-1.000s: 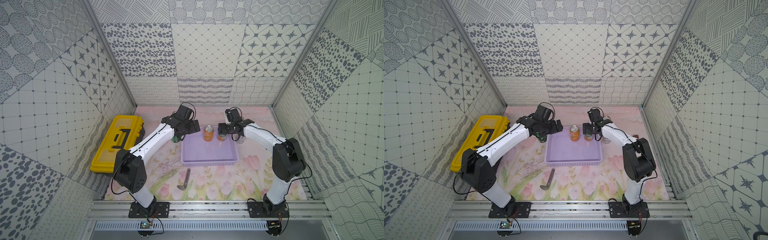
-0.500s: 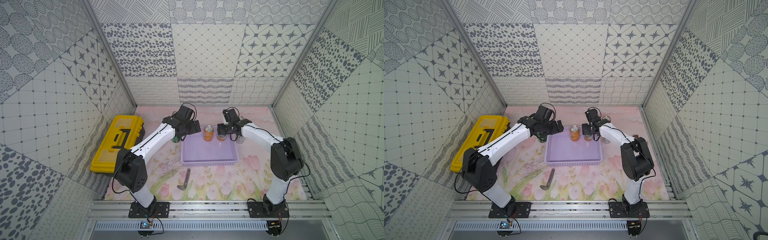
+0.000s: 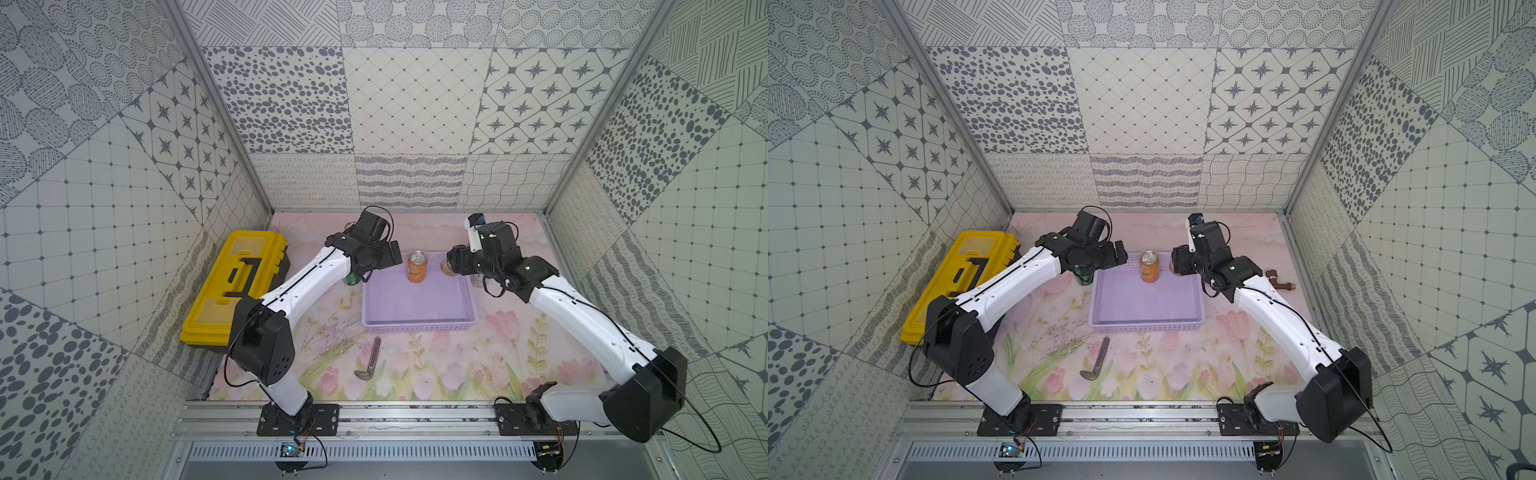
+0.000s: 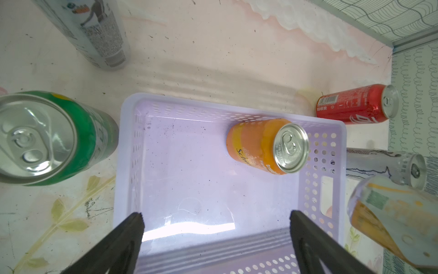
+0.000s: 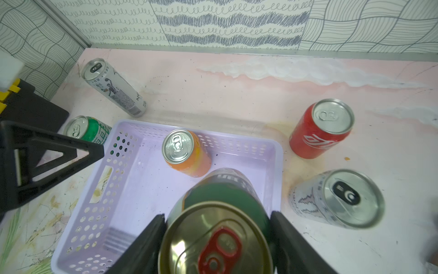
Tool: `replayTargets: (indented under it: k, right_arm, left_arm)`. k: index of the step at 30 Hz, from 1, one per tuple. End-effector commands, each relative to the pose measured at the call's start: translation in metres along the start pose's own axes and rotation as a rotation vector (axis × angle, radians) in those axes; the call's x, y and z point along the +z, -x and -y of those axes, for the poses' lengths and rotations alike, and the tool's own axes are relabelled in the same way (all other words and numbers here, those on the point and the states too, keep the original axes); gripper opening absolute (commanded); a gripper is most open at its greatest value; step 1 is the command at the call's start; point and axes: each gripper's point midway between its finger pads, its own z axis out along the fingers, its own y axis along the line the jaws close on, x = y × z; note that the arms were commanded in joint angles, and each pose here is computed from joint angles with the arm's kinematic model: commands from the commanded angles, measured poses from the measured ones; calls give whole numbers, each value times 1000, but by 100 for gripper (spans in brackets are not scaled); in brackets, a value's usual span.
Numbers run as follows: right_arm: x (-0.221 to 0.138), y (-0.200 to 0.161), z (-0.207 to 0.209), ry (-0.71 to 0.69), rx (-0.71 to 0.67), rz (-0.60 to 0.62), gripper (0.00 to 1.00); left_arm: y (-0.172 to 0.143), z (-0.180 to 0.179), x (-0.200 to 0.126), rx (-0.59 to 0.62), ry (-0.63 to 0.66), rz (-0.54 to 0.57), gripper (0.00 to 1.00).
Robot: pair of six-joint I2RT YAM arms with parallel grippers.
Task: Take out the drinks from the basket
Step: Pick up the drink from the basket, then place the drink at the center of the board.
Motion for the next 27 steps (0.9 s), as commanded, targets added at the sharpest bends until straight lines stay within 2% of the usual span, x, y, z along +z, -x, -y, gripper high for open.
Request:
replayTargets:
  k: [1,5,11,18,27]
  right_arm:
    - [-25,8,18,-56,66,112,54]
    - [-44,-5,45,-104,157,138,54]
    - [-42,-48,97,-177,348,91,51]
    - [-20,-82,105,-205,332,-22,51]
    - [7,-95,110,-232,318,-79,52]
  left_arm:
    - [6,9,-10,-1,-37,20,100]
    - [6,10,-8,0,-40,16,100]
    - [4,11,-6,1,-41,10,100]
    - [7,11,-8,4,-39,16,100]
    - [5,10,-7,3,-35,11,100]
